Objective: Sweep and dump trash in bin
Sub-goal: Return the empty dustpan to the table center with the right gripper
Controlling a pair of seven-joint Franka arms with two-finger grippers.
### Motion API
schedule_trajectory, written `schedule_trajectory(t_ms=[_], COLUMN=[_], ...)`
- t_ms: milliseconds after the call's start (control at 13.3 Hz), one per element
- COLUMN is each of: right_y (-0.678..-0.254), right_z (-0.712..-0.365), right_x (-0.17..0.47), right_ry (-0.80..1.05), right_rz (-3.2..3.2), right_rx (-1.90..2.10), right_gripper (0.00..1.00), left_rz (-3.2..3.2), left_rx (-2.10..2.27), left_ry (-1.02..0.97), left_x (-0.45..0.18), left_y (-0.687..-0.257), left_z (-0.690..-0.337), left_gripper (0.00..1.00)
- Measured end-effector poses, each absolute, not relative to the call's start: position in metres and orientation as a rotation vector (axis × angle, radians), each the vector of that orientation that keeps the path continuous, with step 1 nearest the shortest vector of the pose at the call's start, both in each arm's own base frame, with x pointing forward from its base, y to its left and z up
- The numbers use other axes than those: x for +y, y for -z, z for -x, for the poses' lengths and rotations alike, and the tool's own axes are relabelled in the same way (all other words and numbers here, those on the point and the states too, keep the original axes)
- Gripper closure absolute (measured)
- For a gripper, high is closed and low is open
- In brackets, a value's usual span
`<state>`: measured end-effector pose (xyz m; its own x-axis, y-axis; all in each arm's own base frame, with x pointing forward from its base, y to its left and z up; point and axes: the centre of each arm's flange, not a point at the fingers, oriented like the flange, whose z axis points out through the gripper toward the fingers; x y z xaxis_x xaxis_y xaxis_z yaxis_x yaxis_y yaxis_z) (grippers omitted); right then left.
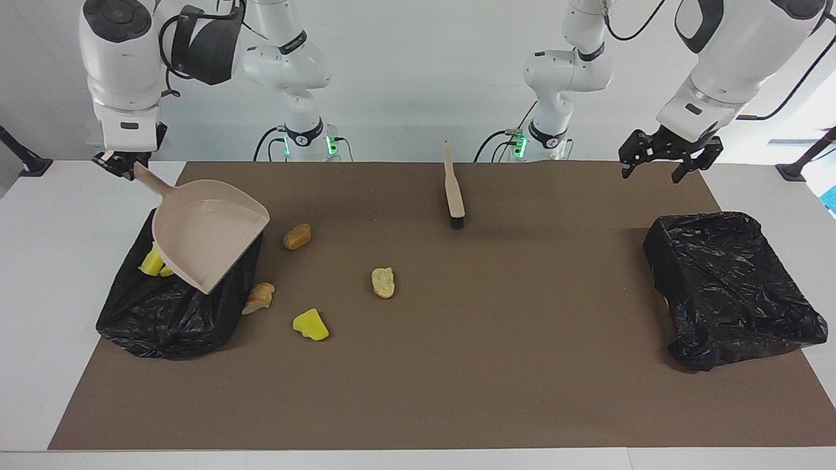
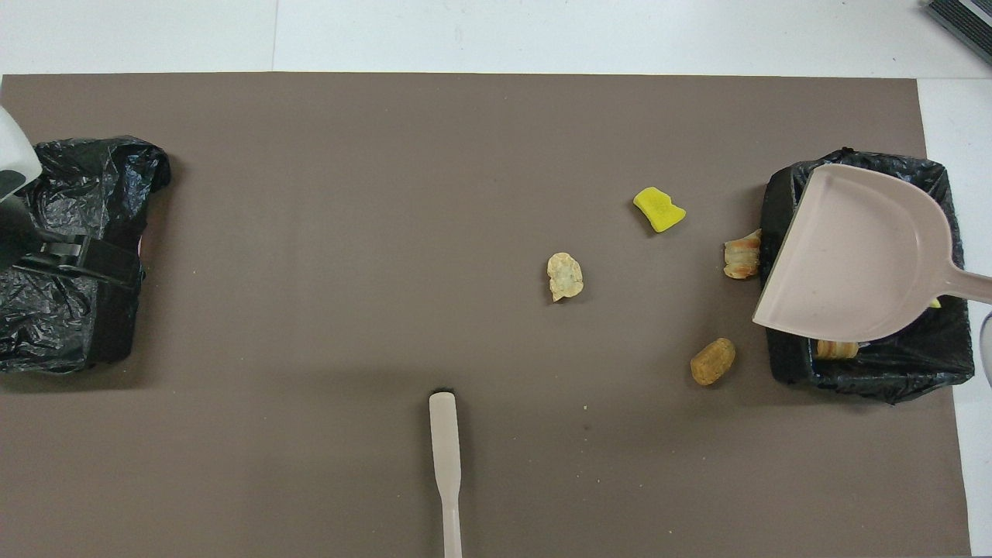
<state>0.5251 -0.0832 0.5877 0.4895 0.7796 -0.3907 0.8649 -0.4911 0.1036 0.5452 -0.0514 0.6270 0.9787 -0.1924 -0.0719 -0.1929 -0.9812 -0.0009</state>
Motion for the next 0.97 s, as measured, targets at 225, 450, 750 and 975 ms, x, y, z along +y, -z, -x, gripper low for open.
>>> schedule_trajectory(t_ms=[225, 450, 750, 975], right_y=[-0.58, -0.574, -0.558, -0.535], right_z=[-0.525, -0.522, -0.53, -0.536], right_x=[-0.009, 0.058, 0.119, 0.171], right_ry=[0.323, 0.229, 0.135, 0.117], right_rz=[-2.674, -2.885, -3.077, -3.131], right_rx=[1.174, 0.885, 0.555, 0.408], right_gripper=[0.68, 0.68, 0.68, 0.68], left_rz=[3.118, 3.119, 3.119, 3.119], left_rx=[0.304, 0.302, 0.302, 0.302], left_ry=[-0.098, -0.083, -0.073, -0.073], left_x=[-0.051, -0.05, -0.05, -0.05], left_y=[-0.632, -0.637, -0.641, -0.641], left_z=[-0.542, -0.54, -0.538, -0.538], left_gripper=[0.0, 0.0, 0.0, 0.0])
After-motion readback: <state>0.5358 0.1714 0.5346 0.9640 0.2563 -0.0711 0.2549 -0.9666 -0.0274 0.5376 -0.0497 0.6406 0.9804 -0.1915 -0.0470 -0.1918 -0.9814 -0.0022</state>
